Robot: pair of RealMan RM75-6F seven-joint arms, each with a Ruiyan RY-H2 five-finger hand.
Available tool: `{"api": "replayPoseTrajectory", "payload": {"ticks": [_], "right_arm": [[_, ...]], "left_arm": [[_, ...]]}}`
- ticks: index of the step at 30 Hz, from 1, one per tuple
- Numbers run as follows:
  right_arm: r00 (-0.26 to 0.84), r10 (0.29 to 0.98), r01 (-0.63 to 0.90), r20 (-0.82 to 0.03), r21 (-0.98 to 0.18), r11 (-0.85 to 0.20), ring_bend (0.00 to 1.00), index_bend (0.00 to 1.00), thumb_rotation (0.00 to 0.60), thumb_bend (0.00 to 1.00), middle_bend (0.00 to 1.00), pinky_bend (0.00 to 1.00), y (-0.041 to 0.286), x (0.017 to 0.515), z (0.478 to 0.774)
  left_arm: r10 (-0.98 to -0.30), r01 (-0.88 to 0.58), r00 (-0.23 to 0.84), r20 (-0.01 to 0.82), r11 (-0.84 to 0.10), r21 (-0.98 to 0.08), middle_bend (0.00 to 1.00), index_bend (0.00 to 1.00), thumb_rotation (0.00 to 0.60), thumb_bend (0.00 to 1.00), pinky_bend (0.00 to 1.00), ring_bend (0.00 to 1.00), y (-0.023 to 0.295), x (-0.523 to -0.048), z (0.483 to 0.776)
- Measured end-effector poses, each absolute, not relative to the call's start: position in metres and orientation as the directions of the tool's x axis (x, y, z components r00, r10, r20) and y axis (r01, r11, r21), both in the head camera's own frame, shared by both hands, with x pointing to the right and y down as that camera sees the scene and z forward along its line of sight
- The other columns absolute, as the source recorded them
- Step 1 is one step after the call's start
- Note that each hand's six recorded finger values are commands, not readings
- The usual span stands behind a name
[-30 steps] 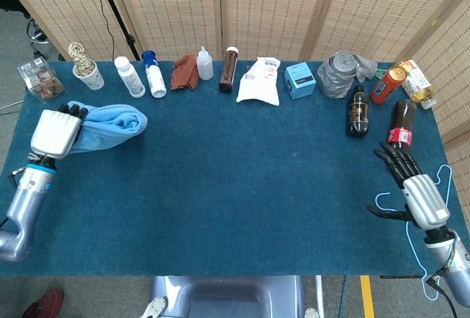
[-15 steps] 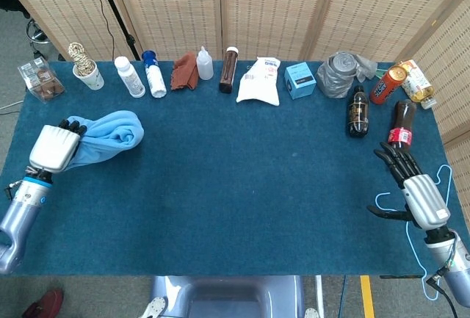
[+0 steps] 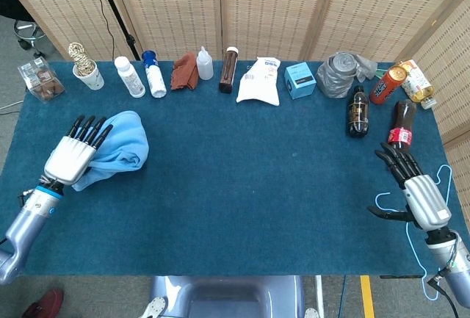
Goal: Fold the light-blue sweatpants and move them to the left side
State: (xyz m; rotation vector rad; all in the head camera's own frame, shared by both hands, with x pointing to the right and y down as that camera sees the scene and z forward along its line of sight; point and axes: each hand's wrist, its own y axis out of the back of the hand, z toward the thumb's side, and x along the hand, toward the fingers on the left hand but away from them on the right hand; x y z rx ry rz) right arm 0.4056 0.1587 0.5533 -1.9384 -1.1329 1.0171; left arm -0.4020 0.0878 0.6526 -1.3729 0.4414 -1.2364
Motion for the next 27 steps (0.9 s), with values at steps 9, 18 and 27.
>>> {"api": "replayPoseTrajectory", "payload": {"ticks": [9,18,27], "right_arm": [[0.322,0.902,0.39,-0.287,-0.829,-0.402,0.0,0.0,0.6,0.0,0.0,0.0,0.159,0.406,0.551],[0.321,0.907,0.394,-0.272,-0.833,-0.389,0.0,0.0,0.6,0.0,0.0,0.0,0.158,0.407,0.548],[0.307,0.92,0.365,-0.242,-0.863,-0.349,0.0,0.0,0.6,0.0,0.0,0.0,0.157,0.41,0.544]], "left_arm": [[-0.861,0.102,0.421,0.286,-0.268,-0.958,0.0,0.0,0.6,0.0,0.03,0.0,0.095,-0.381,0.609],[-0.905,-0.065,0.284,0.318,-0.349,-0.935,0.0,0.0,0.6,0.0,0.0,0.0,0.111,-0.403,0.584],[-0.932,-0.135,0.11,0.346,-0.359,-0.923,0.0,0.0,0.6,0.0,0.0,0.0,0.15,-0.435,0.576]]}}
